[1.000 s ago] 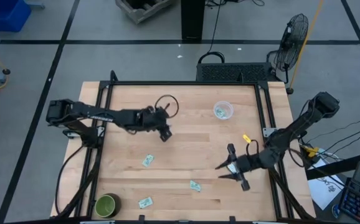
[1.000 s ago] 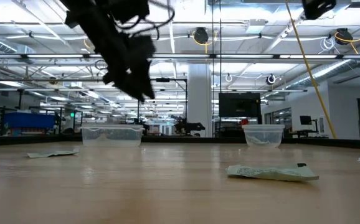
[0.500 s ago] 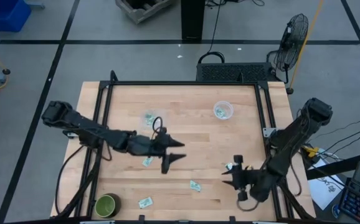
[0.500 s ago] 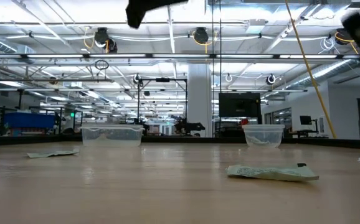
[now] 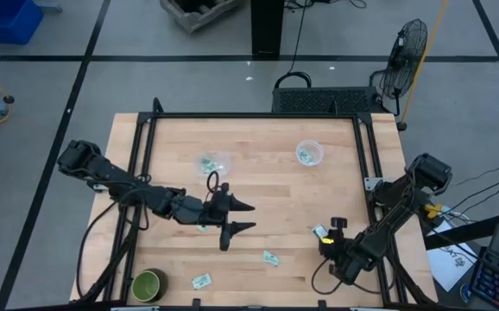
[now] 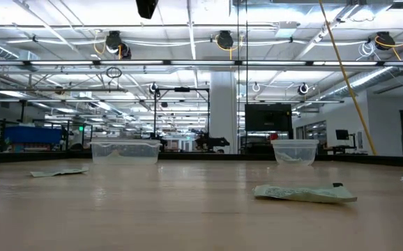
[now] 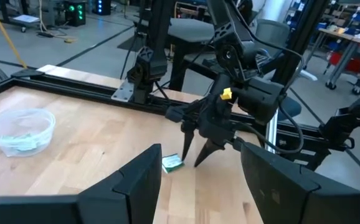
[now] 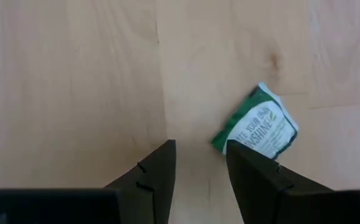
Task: Pick and place items into bin
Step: Put the stevia packet into the right transparent bin
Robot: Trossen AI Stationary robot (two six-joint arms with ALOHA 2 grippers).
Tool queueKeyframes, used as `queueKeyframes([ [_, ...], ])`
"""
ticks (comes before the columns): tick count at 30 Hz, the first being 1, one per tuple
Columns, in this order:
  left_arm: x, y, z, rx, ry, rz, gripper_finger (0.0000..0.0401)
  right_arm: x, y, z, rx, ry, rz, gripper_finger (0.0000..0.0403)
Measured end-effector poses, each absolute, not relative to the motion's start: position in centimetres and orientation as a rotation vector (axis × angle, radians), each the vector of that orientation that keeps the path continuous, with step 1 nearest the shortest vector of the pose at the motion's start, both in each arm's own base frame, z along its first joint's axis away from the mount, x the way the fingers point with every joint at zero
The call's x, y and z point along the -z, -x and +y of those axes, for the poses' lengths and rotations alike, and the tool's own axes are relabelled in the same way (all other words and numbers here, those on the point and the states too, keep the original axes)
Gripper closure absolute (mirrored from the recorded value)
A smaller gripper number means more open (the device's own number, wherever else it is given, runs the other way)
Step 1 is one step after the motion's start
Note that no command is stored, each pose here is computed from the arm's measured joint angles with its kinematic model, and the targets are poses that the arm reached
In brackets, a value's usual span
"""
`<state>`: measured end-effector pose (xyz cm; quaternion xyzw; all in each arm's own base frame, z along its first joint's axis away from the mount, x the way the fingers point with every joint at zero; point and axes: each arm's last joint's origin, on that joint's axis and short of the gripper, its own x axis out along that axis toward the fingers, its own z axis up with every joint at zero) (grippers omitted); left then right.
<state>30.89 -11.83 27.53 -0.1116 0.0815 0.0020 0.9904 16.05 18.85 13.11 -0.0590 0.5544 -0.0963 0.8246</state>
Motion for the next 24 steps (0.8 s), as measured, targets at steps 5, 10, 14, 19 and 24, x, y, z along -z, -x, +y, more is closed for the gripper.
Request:
queueKeyframes([
  [5,-27.5,-30.9,-11.8,-0.004,0.223,0.167,0.0178,-12.8,-16.4,18.6,0.227,0.172,1.159,0.0266],
  [10,-27.2,-31.0,-11.9,-0.006,0.224,0.176,0.0178,-12.5,-17.0,18.1,0.265,0.175,1.159,0.0266],
  [14,-27.3,-31.0,-11.9,-0.005,0.225,0.174,0.0178,-12.3,-17.1,17.8,0.284,0.174,1.167,0.0275],
  [19,-27.3,-31.0,-11.9,-0.003,0.225,0.174,0.0178,-11.3,-16.5,16.7,0.346,0.110,1.208,0.0292],
  [24,-27.3,-31.0,-11.9,-0.002,0.225,0.174,0.0178,-10.0,-15.8,15.9,0.343,0.066,1.226,0.0313],
])
